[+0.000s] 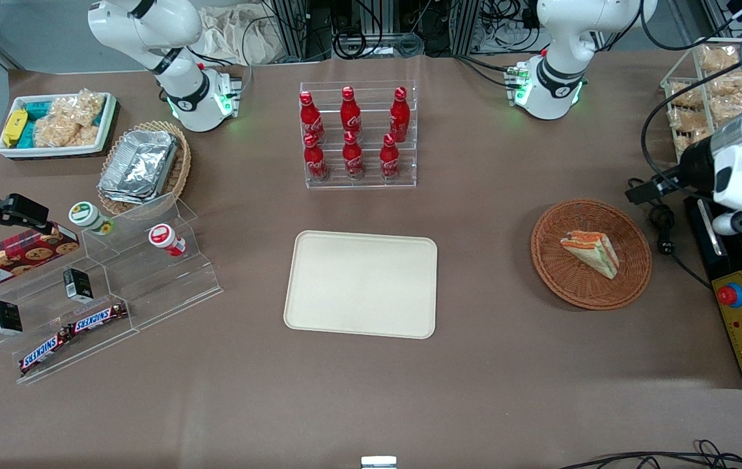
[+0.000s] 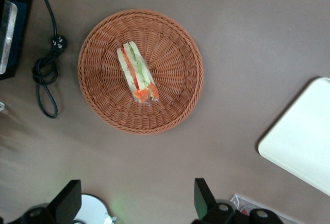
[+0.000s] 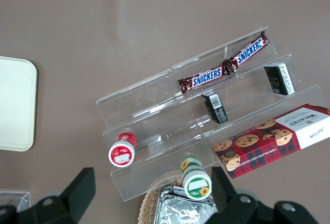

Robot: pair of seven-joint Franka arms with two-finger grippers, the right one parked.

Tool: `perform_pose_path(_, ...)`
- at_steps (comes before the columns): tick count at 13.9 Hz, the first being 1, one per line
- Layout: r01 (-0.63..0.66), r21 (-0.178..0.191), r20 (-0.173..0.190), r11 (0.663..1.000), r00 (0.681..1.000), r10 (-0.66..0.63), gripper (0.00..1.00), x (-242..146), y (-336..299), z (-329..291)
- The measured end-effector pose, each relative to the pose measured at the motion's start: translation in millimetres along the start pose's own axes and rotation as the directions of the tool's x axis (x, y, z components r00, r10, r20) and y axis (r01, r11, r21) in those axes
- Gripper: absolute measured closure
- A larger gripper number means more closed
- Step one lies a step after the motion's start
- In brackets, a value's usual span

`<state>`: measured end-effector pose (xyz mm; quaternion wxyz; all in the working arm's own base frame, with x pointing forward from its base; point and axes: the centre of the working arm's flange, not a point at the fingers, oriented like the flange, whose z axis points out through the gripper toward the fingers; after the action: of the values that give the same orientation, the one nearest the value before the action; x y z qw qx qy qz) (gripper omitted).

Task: Place sandwich from basket to tray
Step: 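Move the left gripper over the wrapped sandwich in the wicker basket, then lower the left gripper and close it on the sandwich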

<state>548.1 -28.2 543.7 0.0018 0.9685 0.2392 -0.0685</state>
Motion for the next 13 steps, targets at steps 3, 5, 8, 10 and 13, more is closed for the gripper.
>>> perform_pose_path(3, 0.037, -0.012, -0.021, 0.999, 0.999, -0.038, 0.01, 2, -6, 39)
perform_pose_path(5, 0.071, -0.021, -0.032, 0.997, 0.997, -0.072, 0.01, 1, -11, 65)
perform_pose_path(8, 0.118, -0.032, -0.047, 0.992, 0.992, -0.12, 0.01, 1, -15, 102)
perform_pose_path(10, 0.154, -0.023, -0.062, 0.988, 0.986, -0.155, 0.01, -1, -18, 129)
perform_pose_path(13, 0.22, 0.017, -0.068, 0.975, 0.974, -0.218, 0.01, -4, -23, 153)
